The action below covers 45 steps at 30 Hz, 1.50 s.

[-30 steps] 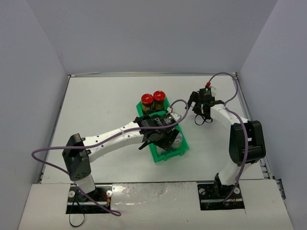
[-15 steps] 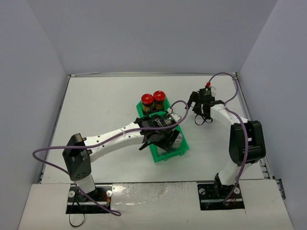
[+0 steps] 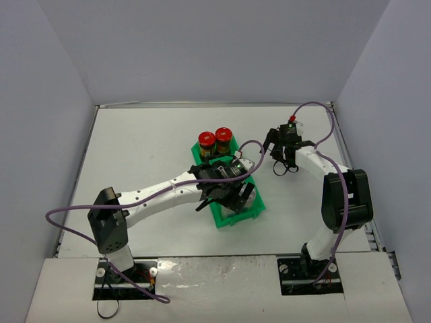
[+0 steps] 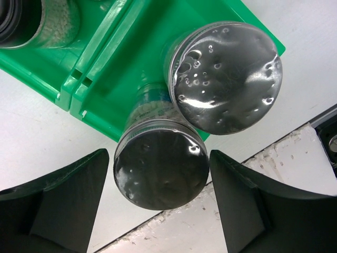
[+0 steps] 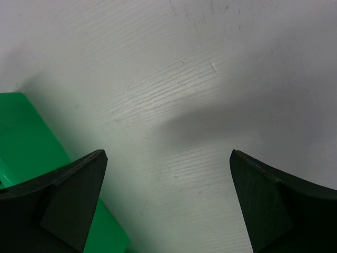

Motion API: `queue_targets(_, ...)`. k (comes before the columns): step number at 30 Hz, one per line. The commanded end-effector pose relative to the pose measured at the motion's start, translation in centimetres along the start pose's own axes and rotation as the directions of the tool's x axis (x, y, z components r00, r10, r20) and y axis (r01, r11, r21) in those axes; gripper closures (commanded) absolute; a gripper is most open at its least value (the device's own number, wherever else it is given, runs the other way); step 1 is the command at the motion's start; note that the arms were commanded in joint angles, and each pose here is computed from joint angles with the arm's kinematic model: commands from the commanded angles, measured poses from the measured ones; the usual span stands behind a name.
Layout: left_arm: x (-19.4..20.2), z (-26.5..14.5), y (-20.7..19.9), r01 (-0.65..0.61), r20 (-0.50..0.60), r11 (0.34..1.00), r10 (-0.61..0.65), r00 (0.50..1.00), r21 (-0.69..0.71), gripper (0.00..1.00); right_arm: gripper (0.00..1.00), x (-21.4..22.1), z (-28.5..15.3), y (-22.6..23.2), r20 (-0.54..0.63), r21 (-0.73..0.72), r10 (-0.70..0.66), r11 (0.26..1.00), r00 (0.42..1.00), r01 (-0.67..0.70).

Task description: Organize the condiment bottles

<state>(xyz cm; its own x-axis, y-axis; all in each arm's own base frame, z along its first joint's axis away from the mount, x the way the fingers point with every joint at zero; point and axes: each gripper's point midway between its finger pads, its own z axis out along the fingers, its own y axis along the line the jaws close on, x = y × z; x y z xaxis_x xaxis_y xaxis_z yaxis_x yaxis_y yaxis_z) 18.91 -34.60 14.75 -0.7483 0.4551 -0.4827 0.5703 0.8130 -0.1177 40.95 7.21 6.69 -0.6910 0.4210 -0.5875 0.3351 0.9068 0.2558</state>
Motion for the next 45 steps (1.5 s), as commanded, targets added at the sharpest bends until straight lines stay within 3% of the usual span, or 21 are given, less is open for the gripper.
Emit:
queue_targets(1,-3.8,-4.5,-0.6,0.006,0.144,1.0,-0.009,0.989,0.026,0.24,0.0,-2.5,-1.3,0.6,0.075,-0.017,0.011,1.0,0.997,-0.01)
queue_targets(12,-6.0,-12.0,-0.3,-0.023,0.231,0.999,0.012,0.973,0.042,0.2,0.0,-2.8,-1.7,0.8,0.084,-0.025,0.011,1.0,0.996,-0.009)
queue_targets(16,-6.9,-15.6,3.6,0.033,0.301,0.992,0.006,0.954,-0.124,0.18,0.0,-3.1,-2.0,0.9,0.092,-0.029,0.008,1.0,0.996,-0.006)
queue_targets(19,-7.7,-19.1,10.8,0.218,0.39,0.917,-0.076,0.918,-0.335,0.12,0.0,-3.5,-2.2,1.1,0.095,-0.033,0.004,0.999,0.995,-0.001)
queue_targets(24,-7.3,-18.8,22.5,0.5,0.494,0.77,-0.281,0.823,-0.397,0.1,0.0,-4.3,-2.6,1.3,0.106,-0.031,-0.01,0.999,0.994,0.013)
queue_targets(28,-4.9,-14.3,29.5,0.618,0.477,0.657,-0.416,0.774,-0.431,0.09,0.0,-5.1,-3.2,1.2,0.113,-0.024,-0.029,0.999,0.993,0.032)
queue_targets(33,-4.1,-10.5,31.1,0.616,0.438,0.662,-0.444,0.781,-0.427,0.08,0.0,-6.1,-4.3,1.6,0.142,-0.048,-0.037,0.998,0.989,0.045)
queue_targets(45,-5.2,-11.0,31.4,0.567,0.444,0.698,-0.381,0.811,-0.437,0.06,0.0,-9.3,-6.9,2.1,0.239,-0.044,-0.016,0.999,0.971,0.027)
